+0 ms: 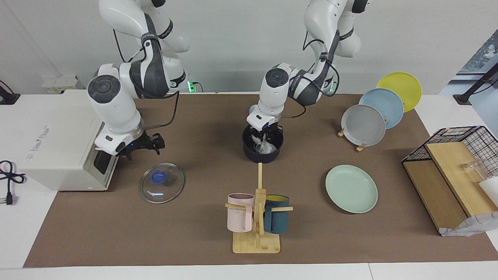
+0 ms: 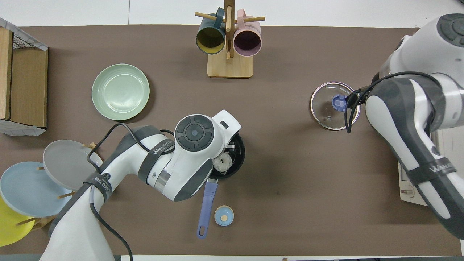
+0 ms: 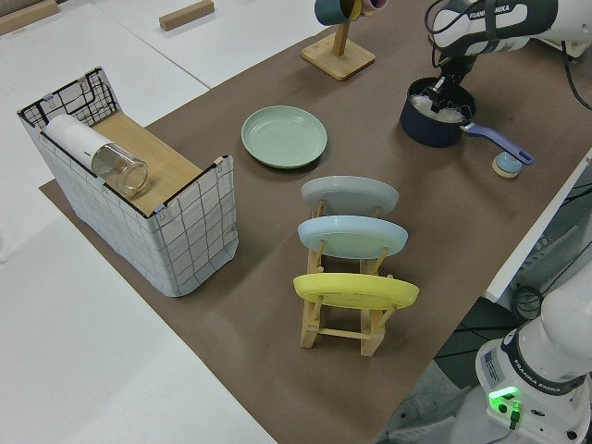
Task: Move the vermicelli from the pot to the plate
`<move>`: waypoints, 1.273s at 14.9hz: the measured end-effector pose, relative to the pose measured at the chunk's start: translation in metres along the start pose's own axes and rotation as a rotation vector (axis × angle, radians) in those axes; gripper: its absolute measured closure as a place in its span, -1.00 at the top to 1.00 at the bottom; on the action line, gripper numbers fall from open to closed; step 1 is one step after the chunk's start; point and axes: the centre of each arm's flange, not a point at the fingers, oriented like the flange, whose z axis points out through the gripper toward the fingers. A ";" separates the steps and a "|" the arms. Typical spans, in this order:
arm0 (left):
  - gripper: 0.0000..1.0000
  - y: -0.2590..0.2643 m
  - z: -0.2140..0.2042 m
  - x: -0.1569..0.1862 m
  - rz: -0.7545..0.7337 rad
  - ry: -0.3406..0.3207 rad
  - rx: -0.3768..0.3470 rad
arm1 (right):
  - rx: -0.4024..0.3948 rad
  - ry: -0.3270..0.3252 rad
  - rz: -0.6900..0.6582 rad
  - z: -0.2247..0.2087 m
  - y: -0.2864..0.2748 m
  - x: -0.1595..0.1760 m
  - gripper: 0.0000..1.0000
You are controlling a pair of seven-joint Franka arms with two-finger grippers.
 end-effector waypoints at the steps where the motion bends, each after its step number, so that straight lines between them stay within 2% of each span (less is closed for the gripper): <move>1: -0.79 -0.001 -0.014 0.004 -0.004 -0.008 0.005 | 0.001 -0.011 0.006 -0.020 0.001 -0.006 1.00; 6: -0.79 -0.018 -0.092 0.012 -0.028 -0.031 0.025 | 0.016 -0.023 0.025 -0.097 -0.005 -0.051 1.00; 10: -0.79 -0.058 -0.148 0.024 -0.077 -0.010 0.015 | 0.003 -0.032 0.044 -0.132 -0.011 -0.086 1.00; 14: -0.79 -0.152 -0.187 0.057 -0.108 0.018 -0.009 | 0.041 -0.040 0.082 -0.132 -0.011 -0.091 1.00; 19: -0.79 -0.275 -0.181 0.099 -0.100 0.069 -0.038 | 0.052 -0.058 0.131 -0.124 0.008 -0.092 1.00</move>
